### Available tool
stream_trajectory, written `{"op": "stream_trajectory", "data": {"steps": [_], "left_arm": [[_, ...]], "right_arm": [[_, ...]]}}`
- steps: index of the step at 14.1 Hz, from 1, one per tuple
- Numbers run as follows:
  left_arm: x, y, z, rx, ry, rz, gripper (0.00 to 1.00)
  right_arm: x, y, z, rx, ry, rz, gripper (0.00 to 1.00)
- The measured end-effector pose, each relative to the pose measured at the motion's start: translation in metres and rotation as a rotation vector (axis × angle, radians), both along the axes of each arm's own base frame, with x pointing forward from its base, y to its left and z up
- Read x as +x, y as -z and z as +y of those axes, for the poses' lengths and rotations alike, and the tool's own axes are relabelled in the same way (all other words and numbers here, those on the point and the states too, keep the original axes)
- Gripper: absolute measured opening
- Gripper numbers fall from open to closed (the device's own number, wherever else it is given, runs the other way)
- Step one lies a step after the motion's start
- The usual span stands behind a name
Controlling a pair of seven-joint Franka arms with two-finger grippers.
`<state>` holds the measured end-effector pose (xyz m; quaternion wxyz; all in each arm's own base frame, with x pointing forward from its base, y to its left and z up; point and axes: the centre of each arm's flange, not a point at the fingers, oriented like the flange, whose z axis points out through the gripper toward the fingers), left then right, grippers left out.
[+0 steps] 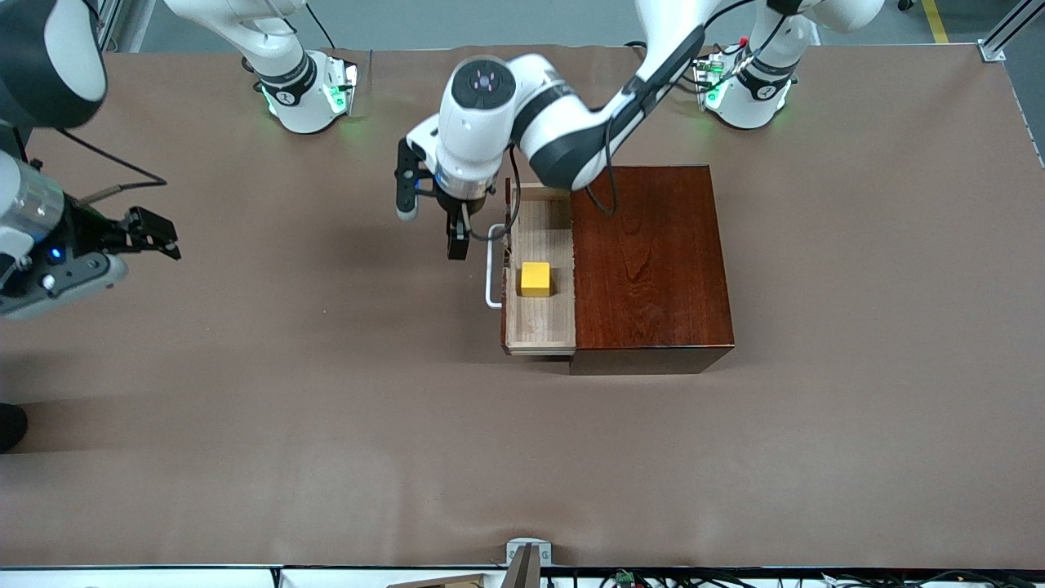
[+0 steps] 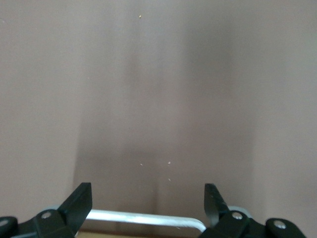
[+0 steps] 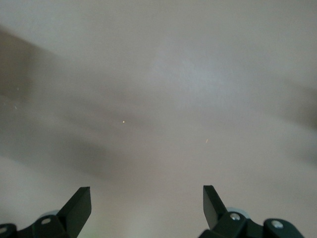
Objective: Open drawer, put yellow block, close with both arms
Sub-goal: 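Push the drawer front shut with the left gripper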
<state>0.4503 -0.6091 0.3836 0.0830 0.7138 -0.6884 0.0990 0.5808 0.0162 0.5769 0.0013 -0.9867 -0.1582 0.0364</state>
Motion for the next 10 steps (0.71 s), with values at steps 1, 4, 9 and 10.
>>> {"op": "stream_trajectory", "data": {"steps": [1, 4, 9, 10], "left_arm": [[0.004, 0.008, 0.002, 0.007, 0.004, 0.002, 1.0], [0.014, 0.024, 0.008, 0.03, 0.011, 0.003, 1.0], [0.04, 0.045, 0.029, 0.055, -0.024, 0.017, 1.0], [0.044, 0.046, 0.032, 0.061, -0.03, 0.012, 1.0]], "right_arm": [[-0.007, -0.003, -0.003, -0.002, 0.054, 0.002, 1.0], [-0.016, -0.008, -0.024, 0.027, 0.142, 0.012, 1.0], [-0.026, -0.018, -0.038, 0.031, 0.263, 0.022, 1.0], [-0.027, -0.018, -0.038, 0.031, 0.27, 0.022, 1.0]]}}
